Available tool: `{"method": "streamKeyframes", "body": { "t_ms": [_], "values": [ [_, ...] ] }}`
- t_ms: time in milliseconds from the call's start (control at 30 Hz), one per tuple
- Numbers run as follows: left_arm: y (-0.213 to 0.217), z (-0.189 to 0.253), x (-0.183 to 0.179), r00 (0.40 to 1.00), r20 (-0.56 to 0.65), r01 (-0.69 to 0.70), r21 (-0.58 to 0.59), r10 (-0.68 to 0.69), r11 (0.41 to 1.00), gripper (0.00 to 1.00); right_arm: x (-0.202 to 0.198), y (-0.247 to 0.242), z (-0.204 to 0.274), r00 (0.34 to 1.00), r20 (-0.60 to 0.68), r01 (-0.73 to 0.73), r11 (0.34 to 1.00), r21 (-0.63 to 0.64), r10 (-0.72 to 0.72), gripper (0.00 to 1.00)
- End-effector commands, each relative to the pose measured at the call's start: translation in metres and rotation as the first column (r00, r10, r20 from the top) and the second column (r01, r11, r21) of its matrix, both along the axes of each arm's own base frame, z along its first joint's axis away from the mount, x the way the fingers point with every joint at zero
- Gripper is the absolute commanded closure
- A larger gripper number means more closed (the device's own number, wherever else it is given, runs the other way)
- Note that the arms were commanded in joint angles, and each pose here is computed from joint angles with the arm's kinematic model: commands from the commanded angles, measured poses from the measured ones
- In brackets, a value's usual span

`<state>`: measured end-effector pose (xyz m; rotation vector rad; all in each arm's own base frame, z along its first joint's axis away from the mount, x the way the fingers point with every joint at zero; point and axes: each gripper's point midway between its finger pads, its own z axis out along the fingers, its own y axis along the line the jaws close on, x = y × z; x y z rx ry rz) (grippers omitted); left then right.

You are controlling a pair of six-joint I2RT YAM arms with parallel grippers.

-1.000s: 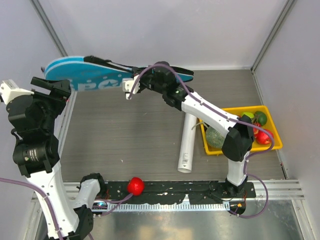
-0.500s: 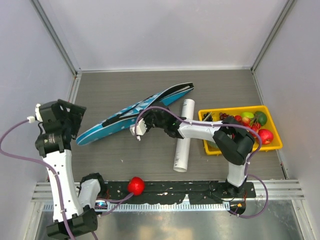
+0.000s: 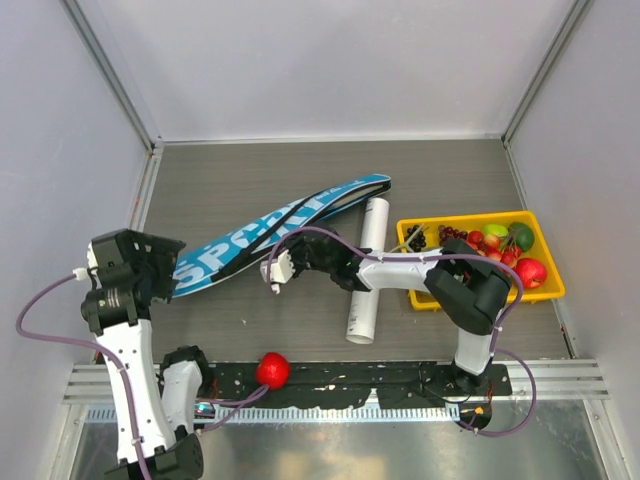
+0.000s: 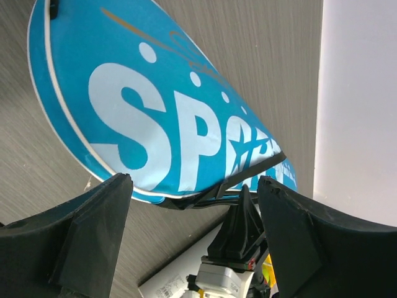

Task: Pack up the badminton gear

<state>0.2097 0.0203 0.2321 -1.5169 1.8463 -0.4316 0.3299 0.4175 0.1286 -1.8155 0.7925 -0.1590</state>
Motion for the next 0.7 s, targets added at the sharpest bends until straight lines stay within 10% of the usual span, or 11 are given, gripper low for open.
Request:
{"method": "streamKeyframes", "body": {
  "t_ms": [0, 400, 667],
  "values": [
    [-0.003, -0.014, -0.014, 0.999, -0.034, -0.03, -0.03, 0.029, 0.999, 0.16, 0.01, 0.012, 0.05, 0.998, 0.013, 0.059, 0.985, 0.16, -0.062, 0.95],
    [-0.004, -0.062, -0.002, 0.997, -0.047, -0.069, -0.099, 0.065, 0.993, 0.25, 0.006, 0.018, 0.053, 0.998, -0.022, 0.068, 0.979, 0.191, -0.065, 0.95],
    [-0.003, -0.084, 0.008, 0.995, -0.074, -0.076, -0.124, 0.067, 0.989, 0.5, 0.004, 0.024, 0.054, 0.998, -0.047, 0.056, 0.975, 0.215, -0.047, 0.95]
  ]
}}
